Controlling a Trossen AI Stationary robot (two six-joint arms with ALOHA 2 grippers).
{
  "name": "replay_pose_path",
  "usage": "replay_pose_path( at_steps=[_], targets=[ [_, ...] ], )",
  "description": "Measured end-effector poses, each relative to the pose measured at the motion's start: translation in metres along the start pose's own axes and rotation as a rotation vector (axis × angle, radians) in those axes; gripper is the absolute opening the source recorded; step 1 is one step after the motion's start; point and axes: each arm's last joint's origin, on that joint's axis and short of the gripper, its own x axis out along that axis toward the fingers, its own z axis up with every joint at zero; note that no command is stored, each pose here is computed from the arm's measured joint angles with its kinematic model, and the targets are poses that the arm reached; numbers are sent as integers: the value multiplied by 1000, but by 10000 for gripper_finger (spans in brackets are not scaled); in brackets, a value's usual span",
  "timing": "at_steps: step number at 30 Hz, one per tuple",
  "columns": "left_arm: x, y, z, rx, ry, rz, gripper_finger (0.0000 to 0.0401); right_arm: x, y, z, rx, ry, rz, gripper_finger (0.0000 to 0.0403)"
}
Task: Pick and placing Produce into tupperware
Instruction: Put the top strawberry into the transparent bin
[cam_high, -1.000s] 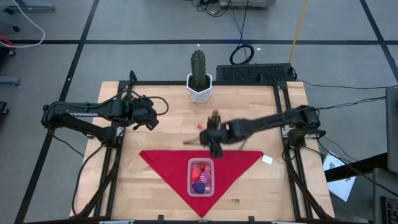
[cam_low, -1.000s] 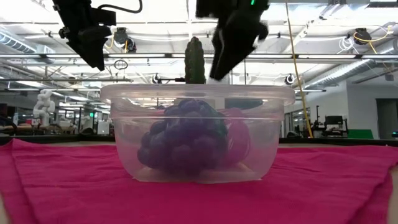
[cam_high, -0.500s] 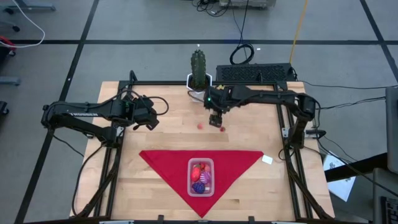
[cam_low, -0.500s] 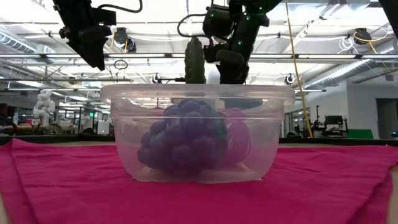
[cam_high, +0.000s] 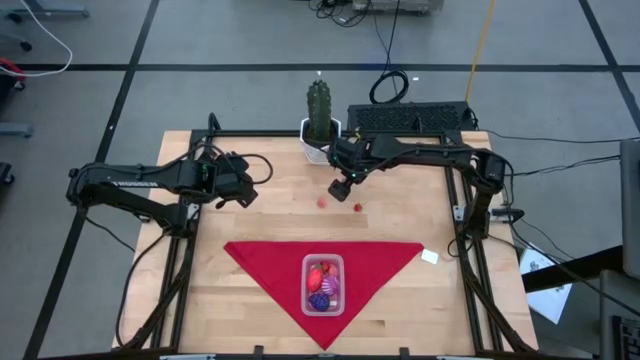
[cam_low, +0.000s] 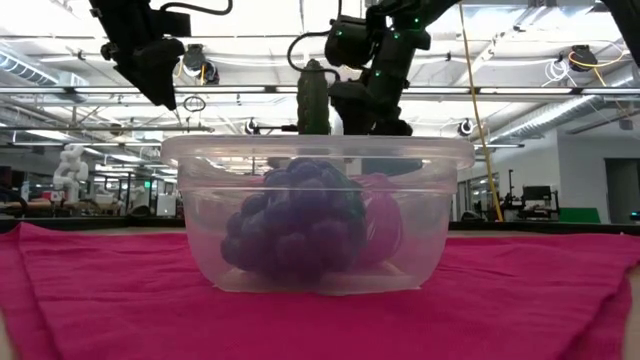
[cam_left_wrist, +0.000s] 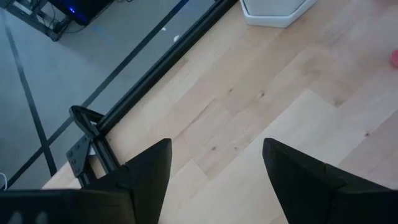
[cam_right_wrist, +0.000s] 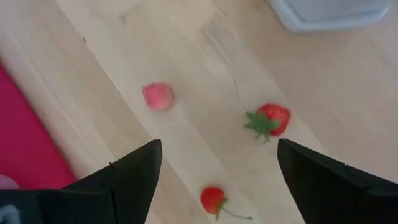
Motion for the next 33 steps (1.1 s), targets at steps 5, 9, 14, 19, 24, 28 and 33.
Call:
replay_pose_path(
  at_steps=[5, 9, 14, 19, 24, 28, 33],
  targets=[
    [0, 0, 0, -16, 2, 2, 257, 6, 1, 3, 63, -9, 4, 311],
    [0, 0, 0, -17, 2, 2, 258, 12, 1, 4, 88, -9, 2, 311],
    [0, 0, 0, -19, 2, 2, 257, 25, 1, 5, 91, 6, -6, 311],
    [0, 0, 0, -18, 2, 3, 257, 36, -5, 4, 90, 45, -28, 311],
    [0, 0, -1, -16, 5, 2, 257, 38, -11, 2, 52, 82, -49, 311],
    [0, 0, -1, -14, 8, 2, 257, 36, -14, -4, 37, 151, -73, 311],
    [0, 0, -1, -14, 7, 4, 257, 36, -12, -7, -59, 170, -69, 311]
  ],
)
